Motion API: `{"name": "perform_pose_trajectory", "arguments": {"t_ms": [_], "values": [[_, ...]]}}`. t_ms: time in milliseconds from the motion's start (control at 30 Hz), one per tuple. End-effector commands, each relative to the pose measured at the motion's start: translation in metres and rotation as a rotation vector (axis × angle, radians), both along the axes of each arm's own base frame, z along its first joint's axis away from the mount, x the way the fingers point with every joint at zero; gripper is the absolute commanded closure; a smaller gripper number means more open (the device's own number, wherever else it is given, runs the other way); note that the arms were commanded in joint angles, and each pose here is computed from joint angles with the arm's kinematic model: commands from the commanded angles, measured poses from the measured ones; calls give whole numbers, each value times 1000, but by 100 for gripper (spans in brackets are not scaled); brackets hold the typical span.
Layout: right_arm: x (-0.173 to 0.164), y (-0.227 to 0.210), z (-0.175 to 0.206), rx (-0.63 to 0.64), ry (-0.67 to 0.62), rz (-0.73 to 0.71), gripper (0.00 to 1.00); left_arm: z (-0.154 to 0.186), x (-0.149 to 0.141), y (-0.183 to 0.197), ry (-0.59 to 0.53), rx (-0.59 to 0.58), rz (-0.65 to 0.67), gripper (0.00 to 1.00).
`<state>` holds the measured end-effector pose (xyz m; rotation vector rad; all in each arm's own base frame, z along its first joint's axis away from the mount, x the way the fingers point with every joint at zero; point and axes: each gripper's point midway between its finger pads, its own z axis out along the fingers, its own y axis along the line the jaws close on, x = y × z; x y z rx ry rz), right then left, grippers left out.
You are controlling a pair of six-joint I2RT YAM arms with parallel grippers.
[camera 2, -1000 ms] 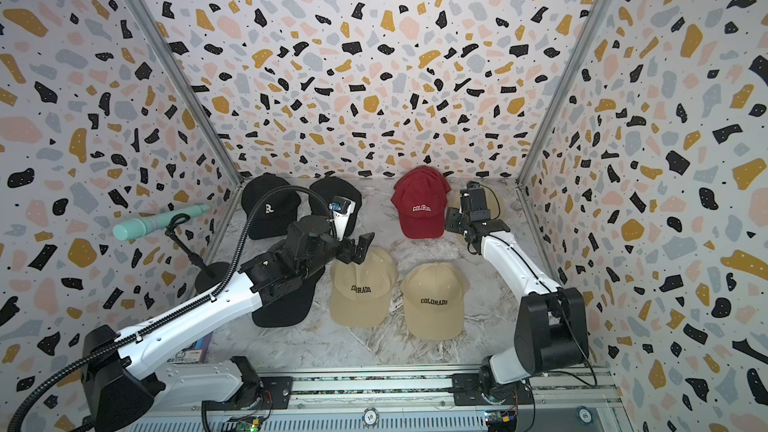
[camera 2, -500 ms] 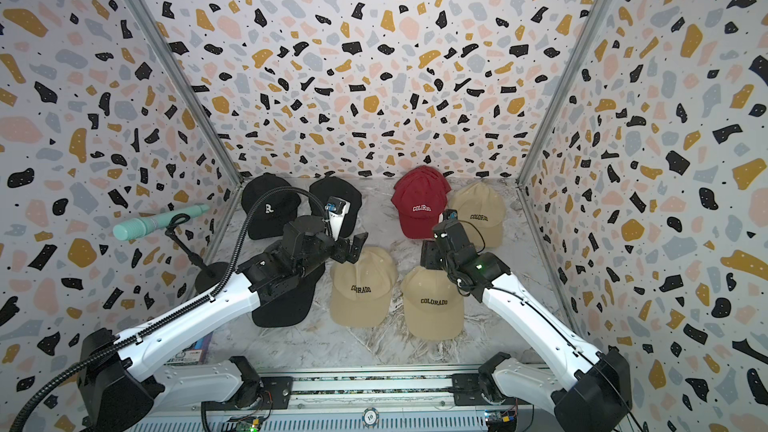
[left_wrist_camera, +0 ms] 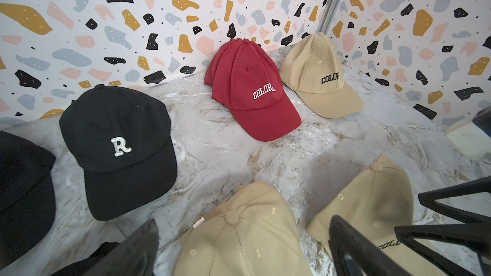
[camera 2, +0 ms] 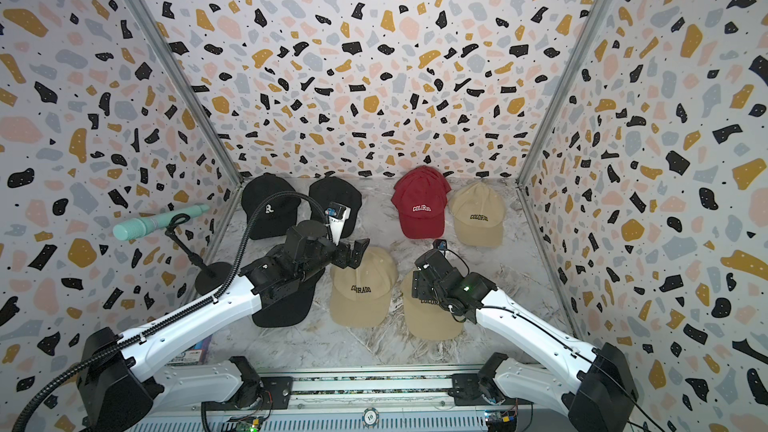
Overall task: Stack the baseball caps by color
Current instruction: Pick up the baseball cap from the center of the board.
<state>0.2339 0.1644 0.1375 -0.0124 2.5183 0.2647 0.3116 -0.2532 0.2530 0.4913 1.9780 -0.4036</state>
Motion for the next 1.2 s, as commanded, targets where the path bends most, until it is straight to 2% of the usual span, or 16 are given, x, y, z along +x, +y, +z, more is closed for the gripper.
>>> {"name": "perform_pose_trajectory", "arguments": {"t_ms": [0, 200, 433, 733, 933, 1000, 1067, 1167], "values": [[1, -6, -2, -50, 9, -11, 21, 11, 4, 2, -26, -38, 26, 0], [4, -10, -14, -91, 29, -24, 21, 12, 8, -1, -26, -48, 37, 0], [10, -13, -29, -83, 50, -35, 23, 13, 14, -5, -30, -38, 38, 0], [11, -14, -57, -87, 96, -22, 33, 10, 20, -8, -32, -11, 40, 0], [19, -13, -66, -105, 101, -16, 49, 8, 25, -10, -36, 9, 47, 0], [21, -11, -63, -109, 100, -9, 46, 10, 27, -11, -42, 12, 50, 0], [23, -11, -53, -112, 89, -7, 28, 10, 29, -13, -41, 14, 47, 0], [28, -13, -22, -106, 33, -21, 20, 10, 32, -16, -40, 17, 44, 0]]}}
